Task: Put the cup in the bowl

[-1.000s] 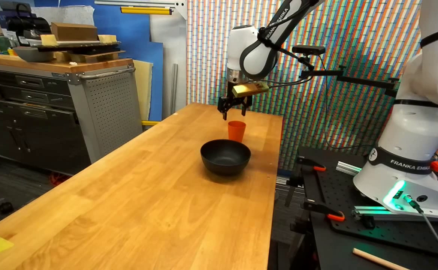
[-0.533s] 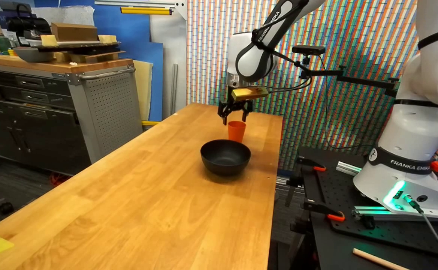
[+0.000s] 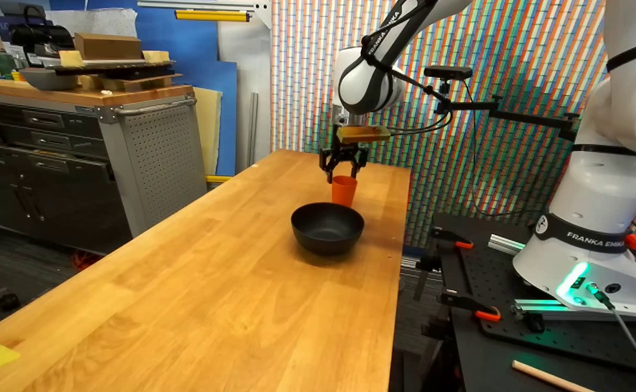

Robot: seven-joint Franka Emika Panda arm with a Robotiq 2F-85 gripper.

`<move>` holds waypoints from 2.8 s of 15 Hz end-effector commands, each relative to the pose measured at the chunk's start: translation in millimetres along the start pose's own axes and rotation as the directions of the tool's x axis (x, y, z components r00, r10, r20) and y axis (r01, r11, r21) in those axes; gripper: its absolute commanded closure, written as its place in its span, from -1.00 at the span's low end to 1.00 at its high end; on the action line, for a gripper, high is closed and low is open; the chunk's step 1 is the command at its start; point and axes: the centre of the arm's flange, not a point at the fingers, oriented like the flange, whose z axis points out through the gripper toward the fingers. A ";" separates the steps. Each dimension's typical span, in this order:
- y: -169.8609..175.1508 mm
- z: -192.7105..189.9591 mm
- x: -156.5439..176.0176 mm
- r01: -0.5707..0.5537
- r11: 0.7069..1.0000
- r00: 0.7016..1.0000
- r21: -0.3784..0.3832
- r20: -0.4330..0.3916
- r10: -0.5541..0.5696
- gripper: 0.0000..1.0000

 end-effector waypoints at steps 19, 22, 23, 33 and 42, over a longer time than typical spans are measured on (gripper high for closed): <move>-74.5 -98.9 -189.7 0.352 0.936 0.935 0.007 0.053 -0.352 -0.06; -87.2 -82.3 -214.2 0.409 0.912 0.911 0.025 0.051 -0.410 -0.06; -92.2 -79.1 -219.1 0.422 0.906 0.905 0.034 0.044 -0.424 -0.06; -118.6 -70.1 -186.3 0.506 0.860 0.861 0.070 -0.096 -0.499 -0.06; -102.5 -26.3 -149.2 0.474 0.880 0.880 0.013 -0.032 -0.474 -1.00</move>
